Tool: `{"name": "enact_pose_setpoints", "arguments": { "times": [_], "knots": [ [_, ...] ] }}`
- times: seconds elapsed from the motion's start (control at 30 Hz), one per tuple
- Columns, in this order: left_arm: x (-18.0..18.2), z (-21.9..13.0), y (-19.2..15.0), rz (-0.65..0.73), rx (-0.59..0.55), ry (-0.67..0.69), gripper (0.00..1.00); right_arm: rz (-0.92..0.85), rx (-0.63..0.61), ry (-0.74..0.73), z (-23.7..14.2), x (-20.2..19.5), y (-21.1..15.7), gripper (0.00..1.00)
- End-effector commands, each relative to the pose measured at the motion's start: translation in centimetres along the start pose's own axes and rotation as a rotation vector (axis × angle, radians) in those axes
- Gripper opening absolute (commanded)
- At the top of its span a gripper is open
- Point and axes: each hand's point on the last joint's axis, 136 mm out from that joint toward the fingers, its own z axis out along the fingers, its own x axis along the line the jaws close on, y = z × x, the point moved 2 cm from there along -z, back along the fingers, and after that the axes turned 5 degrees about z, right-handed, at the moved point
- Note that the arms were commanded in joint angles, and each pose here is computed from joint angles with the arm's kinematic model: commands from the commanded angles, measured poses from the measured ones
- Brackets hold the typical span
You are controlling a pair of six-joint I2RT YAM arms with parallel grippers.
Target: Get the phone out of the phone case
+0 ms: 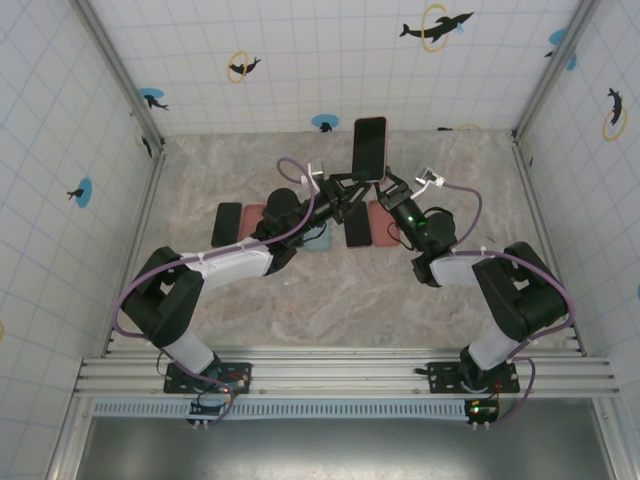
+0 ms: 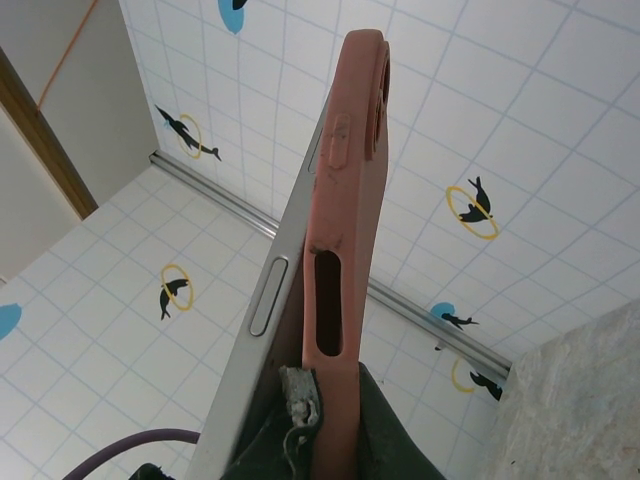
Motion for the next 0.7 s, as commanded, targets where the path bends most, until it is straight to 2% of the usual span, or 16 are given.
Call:
{"name": "enact_pose_setpoints", "arguments": {
  "times": [0.0,0.2,0.3,0.57,0.6,0.67],
  "knots": [
    [-2.0,0.3,0.1,0.023,-0.004,-0.062,0.39,-0.027,-0.030,0.135,0.2,3.5,0.6,0.08],
    [-0.6,0.3,0.9,0.034,-0.058,0.008,0.40,-0.039,-0.021,0.152,0.3,4.3,0.2,0.08],
    [-0.3,0.2,2.0,0.048,-0.124,0.049,0.35,-0.044,-0.037,0.142,-0.3,4.3,0.0,0.08],
    [-0.1,0.3,3.2,0.036,-0.202,0.056,0.31,-0.009,-0.098,0.128,-1.5,4.0,-0.4,0.09],
    [-1.7,1.0,3.5,0.046,-0.198,0.019,0.29,-0.009,-0.100,0.121,-1.5,3.8,-0.5,0.08],
    [-2.3,1.3,3.4,0.047,-0.188,0.002,0.27,-0.006,-0.101,0.100,-1.6,3.4,-0.7,0.08]
  ]
}}
